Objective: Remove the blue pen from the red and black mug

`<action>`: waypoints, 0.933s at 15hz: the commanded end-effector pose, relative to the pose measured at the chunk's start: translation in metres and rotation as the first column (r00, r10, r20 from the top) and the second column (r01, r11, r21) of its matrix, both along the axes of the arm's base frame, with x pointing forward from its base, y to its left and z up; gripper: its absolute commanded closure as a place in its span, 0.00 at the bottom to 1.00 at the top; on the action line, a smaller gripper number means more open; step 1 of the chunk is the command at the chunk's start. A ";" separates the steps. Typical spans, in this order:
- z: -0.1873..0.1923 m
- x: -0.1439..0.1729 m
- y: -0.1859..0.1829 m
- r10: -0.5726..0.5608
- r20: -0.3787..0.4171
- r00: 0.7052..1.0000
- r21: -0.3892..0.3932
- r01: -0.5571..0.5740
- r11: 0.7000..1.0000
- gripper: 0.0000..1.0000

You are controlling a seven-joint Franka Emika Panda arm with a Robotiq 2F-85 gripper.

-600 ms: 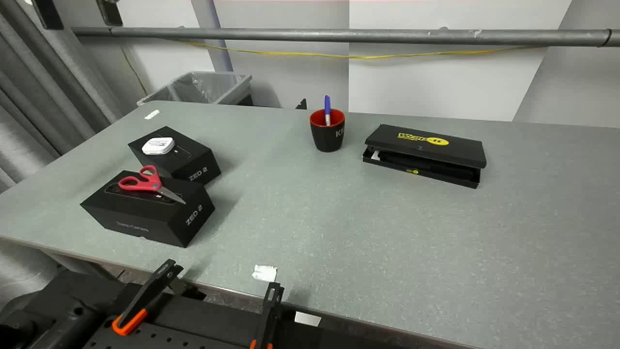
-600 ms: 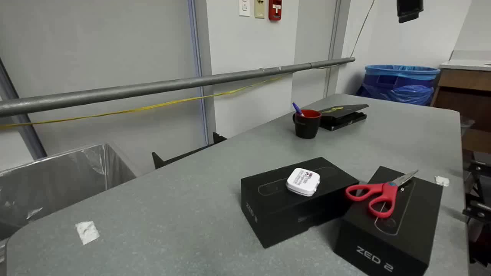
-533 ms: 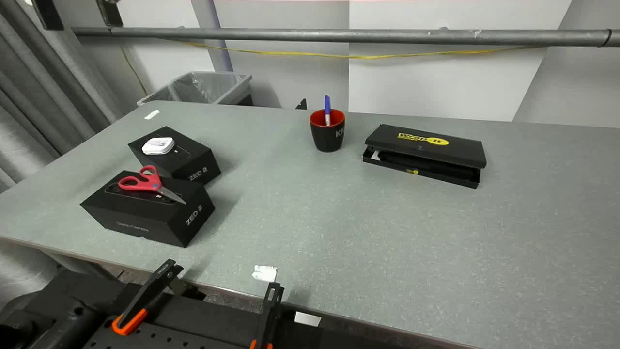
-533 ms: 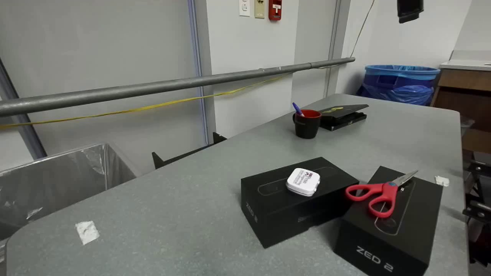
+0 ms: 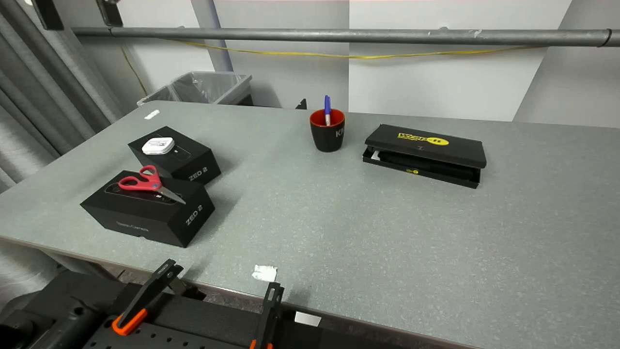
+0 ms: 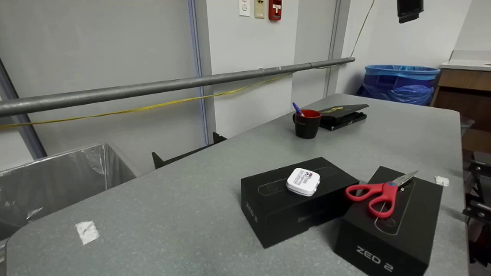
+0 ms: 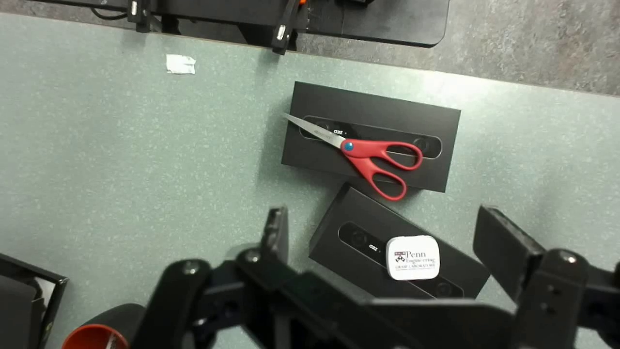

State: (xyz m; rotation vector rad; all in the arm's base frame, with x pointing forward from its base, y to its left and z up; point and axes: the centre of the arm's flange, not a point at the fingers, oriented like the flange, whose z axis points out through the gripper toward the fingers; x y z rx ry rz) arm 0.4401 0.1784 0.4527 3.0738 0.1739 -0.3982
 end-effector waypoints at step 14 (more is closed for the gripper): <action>-0.053 0.053 -0.163 -0.164 0.323 0.932 0.000 0.173 0.985 0.00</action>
